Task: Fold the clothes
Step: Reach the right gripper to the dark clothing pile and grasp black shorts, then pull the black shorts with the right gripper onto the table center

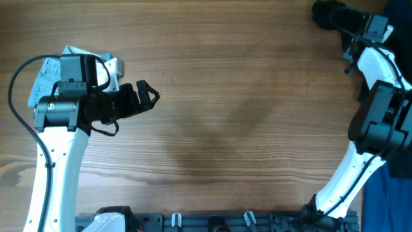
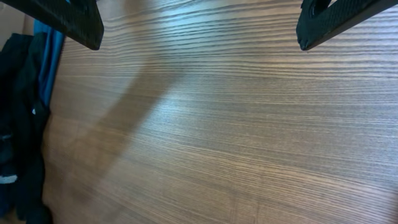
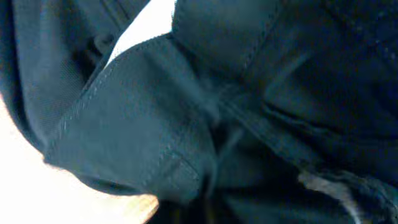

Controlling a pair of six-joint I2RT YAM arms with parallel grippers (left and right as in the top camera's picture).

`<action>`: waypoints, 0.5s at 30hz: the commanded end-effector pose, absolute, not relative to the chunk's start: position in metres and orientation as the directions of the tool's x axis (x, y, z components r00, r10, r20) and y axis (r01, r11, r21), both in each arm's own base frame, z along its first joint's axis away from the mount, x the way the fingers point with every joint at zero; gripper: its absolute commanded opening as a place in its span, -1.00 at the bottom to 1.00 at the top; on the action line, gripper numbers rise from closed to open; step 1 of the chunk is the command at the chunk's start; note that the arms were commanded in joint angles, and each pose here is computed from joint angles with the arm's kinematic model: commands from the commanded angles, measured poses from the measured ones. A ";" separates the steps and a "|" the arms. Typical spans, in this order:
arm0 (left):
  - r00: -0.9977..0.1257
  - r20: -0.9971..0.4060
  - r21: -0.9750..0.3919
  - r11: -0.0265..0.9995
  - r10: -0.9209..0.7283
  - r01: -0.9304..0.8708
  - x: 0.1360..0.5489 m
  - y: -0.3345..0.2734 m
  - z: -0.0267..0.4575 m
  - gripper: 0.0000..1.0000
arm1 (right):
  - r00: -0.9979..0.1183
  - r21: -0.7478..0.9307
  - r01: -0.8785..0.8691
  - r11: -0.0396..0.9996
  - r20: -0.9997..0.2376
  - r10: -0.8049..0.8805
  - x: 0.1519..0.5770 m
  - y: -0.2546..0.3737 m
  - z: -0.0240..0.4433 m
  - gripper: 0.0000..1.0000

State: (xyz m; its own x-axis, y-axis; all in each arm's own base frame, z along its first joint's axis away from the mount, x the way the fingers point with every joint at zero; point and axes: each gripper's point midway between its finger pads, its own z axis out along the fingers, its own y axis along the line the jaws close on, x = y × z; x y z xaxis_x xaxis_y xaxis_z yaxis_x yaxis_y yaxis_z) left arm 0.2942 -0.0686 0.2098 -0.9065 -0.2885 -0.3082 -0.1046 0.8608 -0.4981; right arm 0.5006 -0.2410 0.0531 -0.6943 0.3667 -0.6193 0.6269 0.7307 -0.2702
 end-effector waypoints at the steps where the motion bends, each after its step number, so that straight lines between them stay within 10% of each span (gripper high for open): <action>1: -0.900 -0.341 -0.509 0.858 -0.272 -0.067 0.297 -0.070 0.220 1.00 | -0.674 -0.242 0.651 0.719 -0.619 0.402 0.497 -0.238 0.062 -0.91; 10: -0.892 -0.360 -0.509 0.859 -0.274 -0.059 0.297 -0.069 0.226 0.99 | -0.557 0.160 0.280 0.946 -0.776 0.296 0.512 -0.078 0.256 -0.91; 15: -0.833 -0.459 -0.509 0.860 -0.309 -0.038 0.303 -0.056 0.264 0.99 | -0.650 0.199 -0.008 0.980 -0.746 0.146 0.484 0.063 0.272 -0.91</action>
State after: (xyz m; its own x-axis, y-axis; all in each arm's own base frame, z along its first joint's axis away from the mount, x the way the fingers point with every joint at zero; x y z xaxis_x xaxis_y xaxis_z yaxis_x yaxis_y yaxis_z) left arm 0.2979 -0.0644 0.2221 -0.8909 -0.3021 -0.3390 -0.0992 0.8580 -0.5039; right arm 0.4943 -0.0172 0.2762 -0.5870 0.2095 -0.7820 0.1795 0.9756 0.1267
